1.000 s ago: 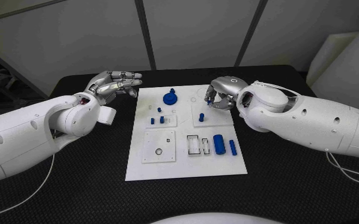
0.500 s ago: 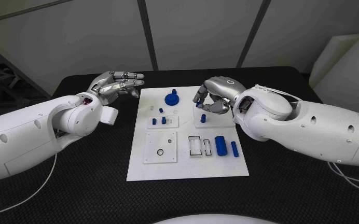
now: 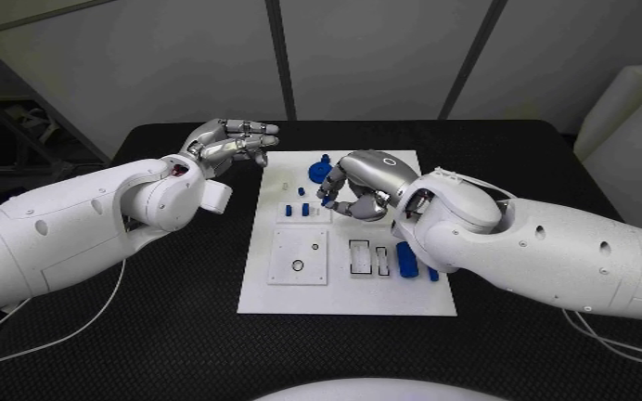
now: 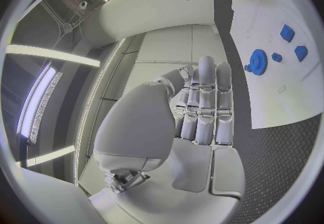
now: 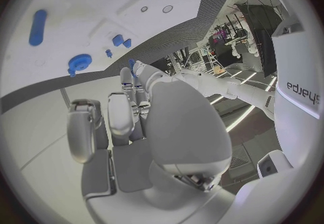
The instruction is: Assemble the parts on the task board
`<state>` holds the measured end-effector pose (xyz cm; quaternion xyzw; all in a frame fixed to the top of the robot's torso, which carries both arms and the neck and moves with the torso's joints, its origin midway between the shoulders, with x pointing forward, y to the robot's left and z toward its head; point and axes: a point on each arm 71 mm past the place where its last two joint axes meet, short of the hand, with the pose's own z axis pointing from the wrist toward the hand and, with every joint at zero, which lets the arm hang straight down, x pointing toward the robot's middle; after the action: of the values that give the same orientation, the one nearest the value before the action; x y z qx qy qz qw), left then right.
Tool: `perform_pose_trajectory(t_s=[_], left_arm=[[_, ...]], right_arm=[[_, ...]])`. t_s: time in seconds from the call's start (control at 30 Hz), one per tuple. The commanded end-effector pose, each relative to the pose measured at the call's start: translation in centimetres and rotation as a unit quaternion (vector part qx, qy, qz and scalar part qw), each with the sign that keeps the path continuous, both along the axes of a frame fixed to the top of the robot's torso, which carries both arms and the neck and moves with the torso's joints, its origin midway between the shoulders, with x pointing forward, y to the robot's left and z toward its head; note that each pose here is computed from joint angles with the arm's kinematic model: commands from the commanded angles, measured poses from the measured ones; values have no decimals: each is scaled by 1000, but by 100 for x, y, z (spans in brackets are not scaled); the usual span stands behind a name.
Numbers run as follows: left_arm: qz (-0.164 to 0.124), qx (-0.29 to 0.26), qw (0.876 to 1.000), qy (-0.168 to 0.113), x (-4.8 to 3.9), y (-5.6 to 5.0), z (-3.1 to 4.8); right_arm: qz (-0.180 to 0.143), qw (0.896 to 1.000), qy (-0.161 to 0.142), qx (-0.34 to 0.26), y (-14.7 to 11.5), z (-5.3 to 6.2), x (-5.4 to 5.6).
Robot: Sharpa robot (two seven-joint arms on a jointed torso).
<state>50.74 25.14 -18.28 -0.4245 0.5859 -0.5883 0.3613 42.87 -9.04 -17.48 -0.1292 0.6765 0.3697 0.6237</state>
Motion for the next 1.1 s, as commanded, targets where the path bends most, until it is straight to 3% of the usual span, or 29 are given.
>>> perform_pose_trajectory(t_s=[0.03,0.2,0.43,1.1], left_arm=[[-5,-6,1000,-13,-12,-36,33],[-8,-7,1000,-13,-27,-64,37],[-15,-10,1000,-13,-40,-109,43],[-16,-10,1000,-12,-45,-130,42]], right_arm=[[17,1000,9,12,56,-95,-35],[20,999,26,5,101,-250,-48],[24,999,42,-10,141,-361,-35],[33,996,71,-38,218,-485,-64]])
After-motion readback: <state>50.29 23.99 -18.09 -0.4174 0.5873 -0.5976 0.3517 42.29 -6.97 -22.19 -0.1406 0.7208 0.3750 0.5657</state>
